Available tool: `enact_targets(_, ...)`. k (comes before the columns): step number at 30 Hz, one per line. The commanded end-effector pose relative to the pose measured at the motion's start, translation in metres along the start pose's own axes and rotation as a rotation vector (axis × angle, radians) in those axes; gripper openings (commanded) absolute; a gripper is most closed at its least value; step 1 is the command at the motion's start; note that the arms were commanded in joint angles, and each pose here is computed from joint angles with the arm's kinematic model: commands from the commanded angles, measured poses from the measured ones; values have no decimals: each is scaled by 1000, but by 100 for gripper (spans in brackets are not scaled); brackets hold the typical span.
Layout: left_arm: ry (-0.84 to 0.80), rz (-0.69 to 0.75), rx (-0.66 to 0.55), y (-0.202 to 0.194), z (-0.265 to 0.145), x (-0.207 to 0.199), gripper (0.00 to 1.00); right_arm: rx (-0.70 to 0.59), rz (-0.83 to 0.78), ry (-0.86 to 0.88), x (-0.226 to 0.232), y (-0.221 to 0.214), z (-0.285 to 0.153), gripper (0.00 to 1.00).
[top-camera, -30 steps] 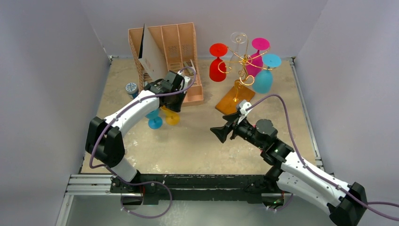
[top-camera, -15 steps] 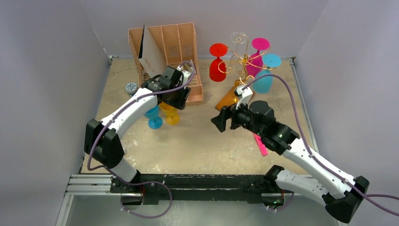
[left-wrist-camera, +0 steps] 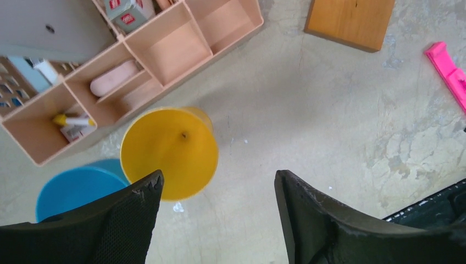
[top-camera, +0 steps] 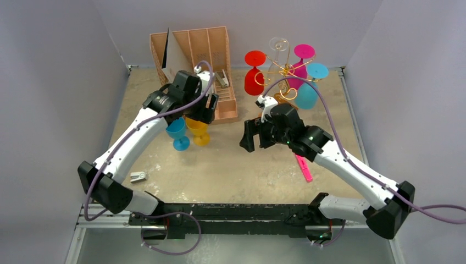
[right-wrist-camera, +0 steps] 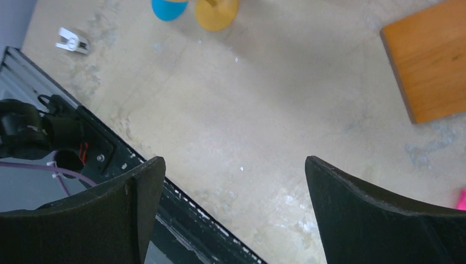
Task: Take the wine glass off the wine glass rack
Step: Pick up the wine glass from the wine rack.
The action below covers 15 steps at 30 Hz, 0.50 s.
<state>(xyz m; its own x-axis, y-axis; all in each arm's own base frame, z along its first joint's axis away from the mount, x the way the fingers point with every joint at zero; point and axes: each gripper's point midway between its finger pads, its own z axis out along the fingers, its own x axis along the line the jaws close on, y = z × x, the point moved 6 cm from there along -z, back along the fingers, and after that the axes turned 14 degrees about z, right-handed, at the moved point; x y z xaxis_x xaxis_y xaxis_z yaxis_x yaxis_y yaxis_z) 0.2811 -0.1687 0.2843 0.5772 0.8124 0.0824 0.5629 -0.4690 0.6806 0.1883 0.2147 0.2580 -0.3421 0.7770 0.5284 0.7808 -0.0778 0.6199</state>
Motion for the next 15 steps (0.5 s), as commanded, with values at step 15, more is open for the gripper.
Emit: enact_targets(15,-70,-232,-104,-21,-89,-19,77,27,392,-214,-45,25,-95,99)
